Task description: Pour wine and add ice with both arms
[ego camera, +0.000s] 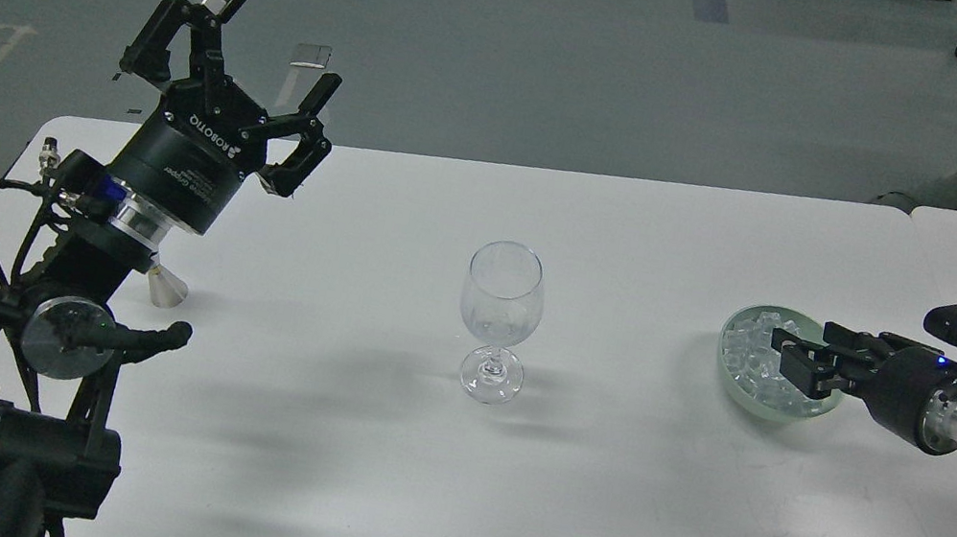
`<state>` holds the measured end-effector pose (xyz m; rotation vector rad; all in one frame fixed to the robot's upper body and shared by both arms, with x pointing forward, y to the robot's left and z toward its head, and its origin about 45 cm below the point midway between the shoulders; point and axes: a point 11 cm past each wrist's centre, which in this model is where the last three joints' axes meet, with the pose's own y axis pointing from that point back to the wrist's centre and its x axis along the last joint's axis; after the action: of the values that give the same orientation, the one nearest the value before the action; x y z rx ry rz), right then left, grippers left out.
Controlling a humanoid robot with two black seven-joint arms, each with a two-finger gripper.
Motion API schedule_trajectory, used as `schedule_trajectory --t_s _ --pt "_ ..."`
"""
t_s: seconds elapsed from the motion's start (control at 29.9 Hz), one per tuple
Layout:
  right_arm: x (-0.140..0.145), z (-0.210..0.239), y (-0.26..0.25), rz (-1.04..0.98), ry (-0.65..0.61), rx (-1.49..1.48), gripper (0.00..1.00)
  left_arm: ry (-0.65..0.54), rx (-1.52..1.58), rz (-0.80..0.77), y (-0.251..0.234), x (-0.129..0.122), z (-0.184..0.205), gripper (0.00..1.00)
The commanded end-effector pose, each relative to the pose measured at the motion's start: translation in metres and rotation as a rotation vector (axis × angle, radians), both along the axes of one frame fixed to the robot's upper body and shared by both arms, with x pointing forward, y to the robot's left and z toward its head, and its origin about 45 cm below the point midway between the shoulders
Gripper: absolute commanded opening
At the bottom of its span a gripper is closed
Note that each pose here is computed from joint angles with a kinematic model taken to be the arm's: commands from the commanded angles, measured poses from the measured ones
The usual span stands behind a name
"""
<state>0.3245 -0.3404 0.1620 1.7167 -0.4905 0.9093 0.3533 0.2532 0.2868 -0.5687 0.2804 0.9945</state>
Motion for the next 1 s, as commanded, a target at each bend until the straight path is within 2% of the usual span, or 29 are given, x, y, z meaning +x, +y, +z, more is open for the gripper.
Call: schedule_trajectory --t_s 0.0,0.2,0.3,0.37,0.97 --pt "-0.002 -0.005 0.005 0.012 0.005 0.004 0.61 0.002 0.000 0.000 0.000 0.000 -0.001 0.98" --pt "0.002 -0.005 0.007 0.008 0.001 0.010 0.58 -0.001 -0.002 0.002 0.001 0.000 0.000 0.98" --pt "0.006 -0.004 0.005 0.003 -0.004 0.006 0.55 0.002 -0.002 0.003 0.001 0.000 -0.001 0.98" --pt "0.006 -0.003 0.005 0.003 -0.005 0.004 0.49 0.007 -0.003 0.004 0.001 0.001 -0.002 0.98" --pt "-0.001 -0.023 0.003 0.007 0.052 -0.022 0.51 0.010 -0.004 0.002 0.001 0.001 -0.003 0.98"
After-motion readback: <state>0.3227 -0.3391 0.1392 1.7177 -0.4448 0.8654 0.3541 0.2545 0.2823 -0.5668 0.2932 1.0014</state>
